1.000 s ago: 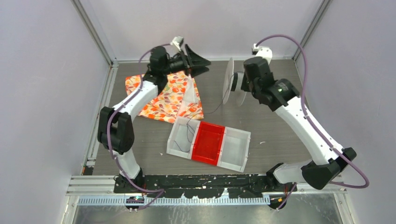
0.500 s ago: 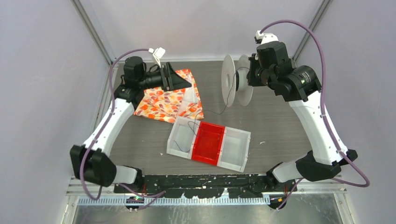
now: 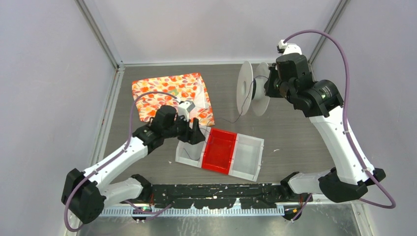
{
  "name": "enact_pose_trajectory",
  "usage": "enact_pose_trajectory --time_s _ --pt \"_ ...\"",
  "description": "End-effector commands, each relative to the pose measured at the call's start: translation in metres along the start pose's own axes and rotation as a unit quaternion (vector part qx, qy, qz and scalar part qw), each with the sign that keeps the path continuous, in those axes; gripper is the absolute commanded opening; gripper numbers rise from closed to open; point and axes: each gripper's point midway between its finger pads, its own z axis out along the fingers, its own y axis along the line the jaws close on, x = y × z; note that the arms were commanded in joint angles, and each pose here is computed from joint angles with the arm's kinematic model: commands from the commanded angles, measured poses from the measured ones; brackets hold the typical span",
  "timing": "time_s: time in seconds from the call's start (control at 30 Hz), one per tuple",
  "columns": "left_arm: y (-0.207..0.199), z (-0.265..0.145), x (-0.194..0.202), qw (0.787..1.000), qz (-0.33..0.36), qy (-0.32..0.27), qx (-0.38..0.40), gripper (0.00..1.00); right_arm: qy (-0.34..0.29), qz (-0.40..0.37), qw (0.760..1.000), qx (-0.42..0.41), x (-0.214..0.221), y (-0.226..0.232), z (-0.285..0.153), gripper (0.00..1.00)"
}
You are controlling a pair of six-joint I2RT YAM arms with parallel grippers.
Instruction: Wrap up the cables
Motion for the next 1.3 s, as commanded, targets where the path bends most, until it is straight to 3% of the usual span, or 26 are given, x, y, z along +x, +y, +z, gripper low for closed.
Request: enact_pose_trajectory --time_s 0.0,0.3,0.47,0.57,0.67,0.7,0.77,0.87,0.97,1.03,1.13,1.27 --pt "0.000 0.012 -0.042 0.994 0.039 -0.101 -0.032 0.69 -0.075 0.054 0.995 -0.029 -0.035 0.008 -0.014 0.01" --pt "0.014 0.053 -0.055 0.990 0.071 -0.115 -0.047 0.68 -0.073 0.057 0.995 -0.034 -0.033 0.009 -0.017 0.01" --pt "0.011 0.075 -0.062 0.991 0.082 -0.099 -0.030 0.61 -0.072 0.060 0.995 -0.034 -0.031 0.008 -0.017 0.00" --pt "0.008 0.074 -0.072 0.990 0.082 -0.111 -0.029 0.46 -0.072 0.061 0.995 -0.029 -0.030 0.006 -0.017 0.01" --pt "0.001 0.063 -0.083 0.989 0.084 -0.117 -0.032 0.08 -0.068 0.058 0.996 -0.019 -0.026 0.002 -0.014 0.00" --pt "-0.002 0.057 -0.088 0.988 0.087 -0.120 -0.034 0.01 -0.065 0.055 0.996 -0.014 -0.023 0.000 -0.012 0.01" --pt "-0.012 0.036 -0.100 0.987 0.091 -0.123 -0.041 0.00 -0.054 0.048 0.997 -0.005 -0.017 -0.003 -0.005 0.01" --pt "-0.050 -0.011 -0.149 0.976 0.124 -0.179 -0.017 0.00 -0.032 0.034 0.999 -0.005 -0.005 -0.005 0.005 0.00" --pt "-0.095 -0.071 -0.217 0.943 0.157 -0.294 0.007 0.00 -0.009 0.010 1.000 -0.019 0.006 -0.001 0.012 0.01" --pt "-0.117 -0.095 -0.252 0.928 0.179 -0.328 0.018 0.00 0.019 -0.007 0.999 -0.031 0.017 0.004 0.016 0.01" --pt "-0.142 -0.110 -0.296 0.917 0.197 -0.345 0.029 0.00 0.057 -0.022 0.995 -0.074 0.037 0.016 0.014 0.01" --pt "-0.132 -0.093 -0.344 0.898 0.186 -0.398 0.019 0.00 0.078 -0.025 0.983 -0.167 0.048 0.038 -0.017 0.01"
